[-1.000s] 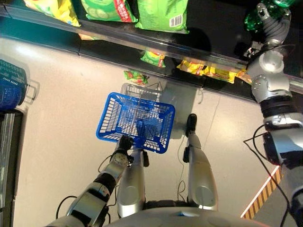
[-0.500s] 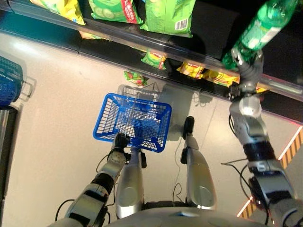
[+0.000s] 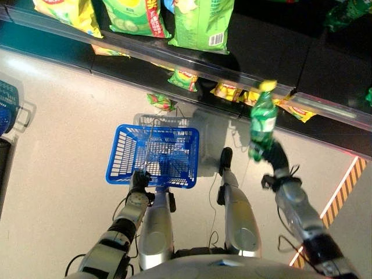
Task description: Pick up the snacks into the basket
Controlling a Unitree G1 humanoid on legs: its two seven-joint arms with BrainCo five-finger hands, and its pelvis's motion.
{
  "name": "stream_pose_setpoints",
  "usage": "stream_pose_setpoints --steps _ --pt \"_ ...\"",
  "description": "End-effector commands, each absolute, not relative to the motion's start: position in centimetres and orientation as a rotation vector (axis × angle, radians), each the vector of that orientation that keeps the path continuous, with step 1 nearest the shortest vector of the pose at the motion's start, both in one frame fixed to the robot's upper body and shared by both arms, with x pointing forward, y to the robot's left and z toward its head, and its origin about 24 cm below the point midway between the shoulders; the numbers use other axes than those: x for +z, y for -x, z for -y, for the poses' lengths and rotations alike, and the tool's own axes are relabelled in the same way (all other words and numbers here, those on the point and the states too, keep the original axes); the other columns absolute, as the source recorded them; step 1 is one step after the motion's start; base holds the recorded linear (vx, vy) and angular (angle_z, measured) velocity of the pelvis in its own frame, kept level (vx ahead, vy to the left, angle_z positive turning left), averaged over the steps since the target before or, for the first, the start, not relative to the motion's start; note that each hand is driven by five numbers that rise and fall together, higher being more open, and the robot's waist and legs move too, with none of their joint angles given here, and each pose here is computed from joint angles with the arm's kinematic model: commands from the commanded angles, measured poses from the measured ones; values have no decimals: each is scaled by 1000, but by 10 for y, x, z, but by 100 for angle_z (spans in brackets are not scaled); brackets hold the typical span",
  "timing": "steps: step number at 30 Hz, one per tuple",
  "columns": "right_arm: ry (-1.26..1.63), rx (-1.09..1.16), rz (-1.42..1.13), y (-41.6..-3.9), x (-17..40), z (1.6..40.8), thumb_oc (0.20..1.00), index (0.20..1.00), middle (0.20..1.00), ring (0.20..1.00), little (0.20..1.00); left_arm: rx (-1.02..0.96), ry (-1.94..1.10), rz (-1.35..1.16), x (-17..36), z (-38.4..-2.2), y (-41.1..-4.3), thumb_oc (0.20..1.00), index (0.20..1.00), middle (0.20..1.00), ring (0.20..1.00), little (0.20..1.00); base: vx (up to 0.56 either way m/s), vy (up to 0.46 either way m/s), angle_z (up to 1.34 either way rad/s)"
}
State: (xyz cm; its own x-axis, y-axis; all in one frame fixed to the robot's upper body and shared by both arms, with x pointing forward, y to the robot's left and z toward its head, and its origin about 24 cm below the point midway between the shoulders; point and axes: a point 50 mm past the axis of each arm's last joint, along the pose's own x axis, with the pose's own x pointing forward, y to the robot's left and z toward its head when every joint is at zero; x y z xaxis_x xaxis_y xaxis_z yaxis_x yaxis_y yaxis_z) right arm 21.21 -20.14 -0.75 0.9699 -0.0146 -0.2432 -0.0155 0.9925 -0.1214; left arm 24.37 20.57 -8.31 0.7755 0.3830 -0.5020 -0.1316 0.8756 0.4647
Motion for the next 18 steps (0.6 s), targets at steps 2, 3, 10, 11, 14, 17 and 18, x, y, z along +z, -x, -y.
stream_pose_setpoints --steps 2,3,10,11,14,17,18 --pt "137 119 -32 -234 32 190 200 200 200 200 200 385 -423 -512 -67 -232 -241 200 200 200 200 200 0 0 0" --pt "144 135 -49 -236 28 185 200 200 200 200 200 391 -407 -457 -59 -232 -246 200 200 200 200 200 0 0 0" --pt "262 188 -141 -265 8 163 200 200 200 200 200 328 -263 -133 -3 -216 -262 200 200 200 200 200 -2 -1 7" --pt "291 198 -119 -271 12 158 200 200 200 200 200 319 -238 -104 3 -215 -262 200 200 200 200 200 -4 5 15" --pt "351 227 -93 -282 18 150 200 200 200 200 200 289 -197 -43 16 -210 -265 200 200 200 200 200 -4 16 10" --pt "385 299 -33 -306 36 121 200 200 200 200 200 190 -142 38 34 -193 -269 200 200 200 200 200 -14 9 13" --pt "397 327 -7 -313 43 109 200 200 200 200 200 161 -125 56 39 -187 -271 200 200 200 200 200 -13 7 6"
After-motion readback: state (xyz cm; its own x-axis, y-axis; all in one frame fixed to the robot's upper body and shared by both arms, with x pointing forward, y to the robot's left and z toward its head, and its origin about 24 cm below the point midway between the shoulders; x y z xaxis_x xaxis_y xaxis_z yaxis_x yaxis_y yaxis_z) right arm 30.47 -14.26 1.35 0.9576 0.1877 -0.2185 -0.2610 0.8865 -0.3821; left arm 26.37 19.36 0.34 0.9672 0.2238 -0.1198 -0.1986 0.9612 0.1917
